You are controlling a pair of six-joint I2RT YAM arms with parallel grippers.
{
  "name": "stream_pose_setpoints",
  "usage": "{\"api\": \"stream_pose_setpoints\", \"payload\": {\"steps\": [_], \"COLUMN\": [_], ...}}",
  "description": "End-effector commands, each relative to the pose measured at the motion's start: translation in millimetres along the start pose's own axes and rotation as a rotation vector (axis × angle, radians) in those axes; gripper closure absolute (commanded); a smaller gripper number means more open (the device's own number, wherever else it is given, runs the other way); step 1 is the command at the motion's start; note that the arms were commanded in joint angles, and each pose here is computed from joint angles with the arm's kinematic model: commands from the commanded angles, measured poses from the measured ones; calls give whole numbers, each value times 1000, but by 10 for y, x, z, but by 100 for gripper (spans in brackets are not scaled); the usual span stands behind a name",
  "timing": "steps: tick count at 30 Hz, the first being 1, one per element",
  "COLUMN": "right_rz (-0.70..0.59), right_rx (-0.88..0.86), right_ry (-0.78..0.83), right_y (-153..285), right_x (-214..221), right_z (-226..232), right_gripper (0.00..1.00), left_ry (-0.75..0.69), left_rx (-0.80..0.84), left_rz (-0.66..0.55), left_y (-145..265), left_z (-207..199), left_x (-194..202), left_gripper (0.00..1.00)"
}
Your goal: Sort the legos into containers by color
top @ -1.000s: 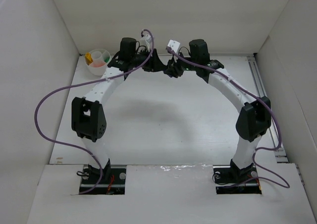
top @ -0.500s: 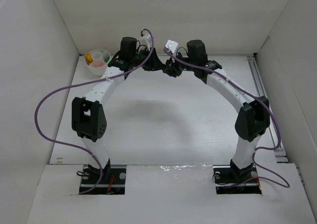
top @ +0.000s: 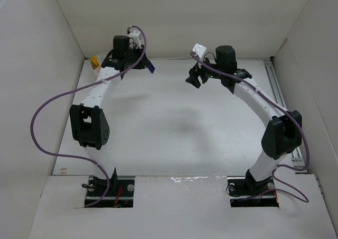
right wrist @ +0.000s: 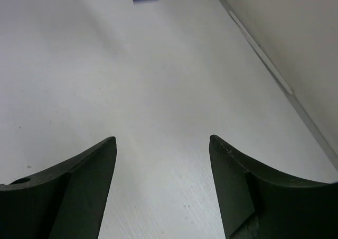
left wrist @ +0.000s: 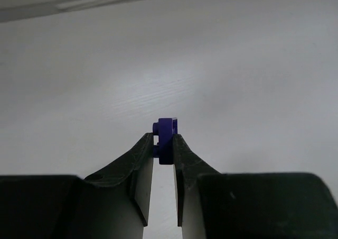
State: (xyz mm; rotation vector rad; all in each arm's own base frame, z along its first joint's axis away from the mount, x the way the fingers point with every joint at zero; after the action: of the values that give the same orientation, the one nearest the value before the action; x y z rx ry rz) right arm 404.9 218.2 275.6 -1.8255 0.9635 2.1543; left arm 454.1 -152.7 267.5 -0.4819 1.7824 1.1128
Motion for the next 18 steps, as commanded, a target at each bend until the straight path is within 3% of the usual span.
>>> {"api": "stream_pose_setpoints", "payload": {"steps": [1,7,9,10,18], "right_rz": [-54,-41,-32,-25,-5], "right_rx": [47,62,60,59,64], "right_ry": [17,-3,-9,-14,-36], "right_y": [216,269,271,245,219], "right_x": [-137,-118,-99,-68,-10], "right_z": [-66,-85,-79,-91,-104], "right_gripper": [24,23,23,23,23], "left_ry": [-98,-152,-122,-129,-136], "left_rx": [-277,-487,-514,-538,-667], "left_rz": [-146,-140,-76,-116,-82], "left_y": [504,719,644,721,661], "left_z": [557,1443,1738,1826,2339], "left_x": [-579,-790,-659,-796,-671], "left_gripper": [100,100,100,100,100]}}
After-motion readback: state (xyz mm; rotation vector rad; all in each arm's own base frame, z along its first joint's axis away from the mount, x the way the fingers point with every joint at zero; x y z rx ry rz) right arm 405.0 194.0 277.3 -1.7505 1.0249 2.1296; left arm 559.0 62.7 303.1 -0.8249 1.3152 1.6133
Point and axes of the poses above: each gripper's point midway between its finger pads, its own y axis back along the fingers, its own z axis along the line the jaws close on, x = y × z, the point moved 6 cm from there along y, back along the fingers, and after that the axes turned 13 degrees about -y, right-handed, at the moved point
